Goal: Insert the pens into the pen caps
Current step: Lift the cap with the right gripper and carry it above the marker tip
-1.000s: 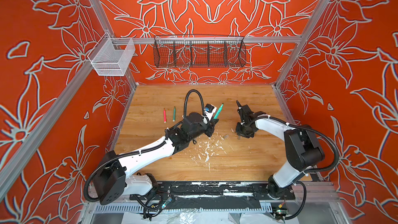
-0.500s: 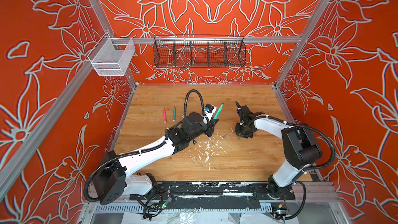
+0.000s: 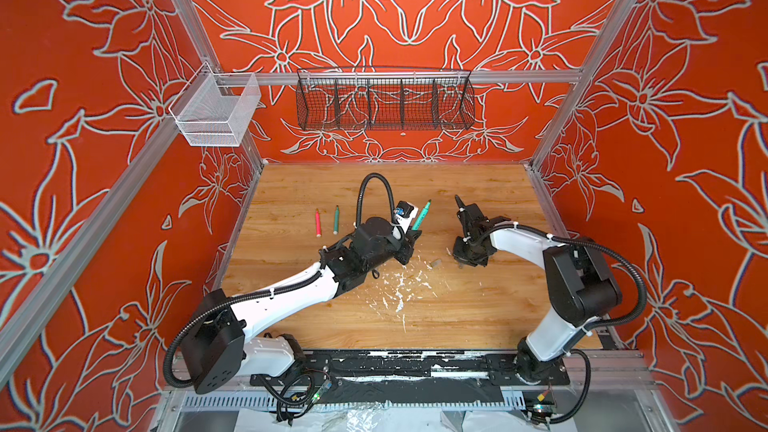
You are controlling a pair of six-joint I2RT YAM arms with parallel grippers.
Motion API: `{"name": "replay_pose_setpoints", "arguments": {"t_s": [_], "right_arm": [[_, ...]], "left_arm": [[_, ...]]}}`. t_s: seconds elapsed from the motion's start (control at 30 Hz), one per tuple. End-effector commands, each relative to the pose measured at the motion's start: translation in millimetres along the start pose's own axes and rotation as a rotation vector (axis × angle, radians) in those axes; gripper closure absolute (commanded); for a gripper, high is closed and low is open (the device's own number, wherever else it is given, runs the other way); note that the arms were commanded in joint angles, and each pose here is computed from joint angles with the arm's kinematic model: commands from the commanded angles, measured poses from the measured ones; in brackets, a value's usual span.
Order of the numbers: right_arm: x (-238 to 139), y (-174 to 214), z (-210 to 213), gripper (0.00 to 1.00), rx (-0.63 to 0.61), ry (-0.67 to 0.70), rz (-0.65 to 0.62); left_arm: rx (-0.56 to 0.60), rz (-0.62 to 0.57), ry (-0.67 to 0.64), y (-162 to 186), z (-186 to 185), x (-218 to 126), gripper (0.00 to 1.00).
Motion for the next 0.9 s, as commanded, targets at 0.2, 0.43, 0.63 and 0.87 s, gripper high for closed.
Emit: {"name": "replay_pose_setpoints", "arguments": {"t_s": [0.2,0.43,0.63,0.87], "right_arm": [[-38.2,-4.7,19.1,0.86,-0.061,-0.13,-0.106],[-104.6,-16.0,56.3,0.87,-0.145,-0.336,-0.311],[-178.9,-24.8,81.5,0.88,-0.167,-0.558,-0.48],[-246.9,-30.0,92.2,0.88,-0.145,-0.768,-0.655]], "left_arm": [[0.023,-0.036,0.004,-12.2,-2.0,1.6,1.0],[0.018,-0.09,0.033,-8.6,-6.3,0.3,1.0],[-0.004,-0.119,0.043,-2.9,-7.4,0.9,1.0],[-0.04,-0.109,0.089,-1.9,-14.1,3.5,1.0]]}}
Point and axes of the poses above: each gripper's point midway between its finger pads, its own x axis out along the fingers, its own z axis along the line the jaws close on, y = z × x, the point moved 2 cm from there along -x, back along the fingers, and after that the axes turned 6 degrees about x, right-handed, at the moved point
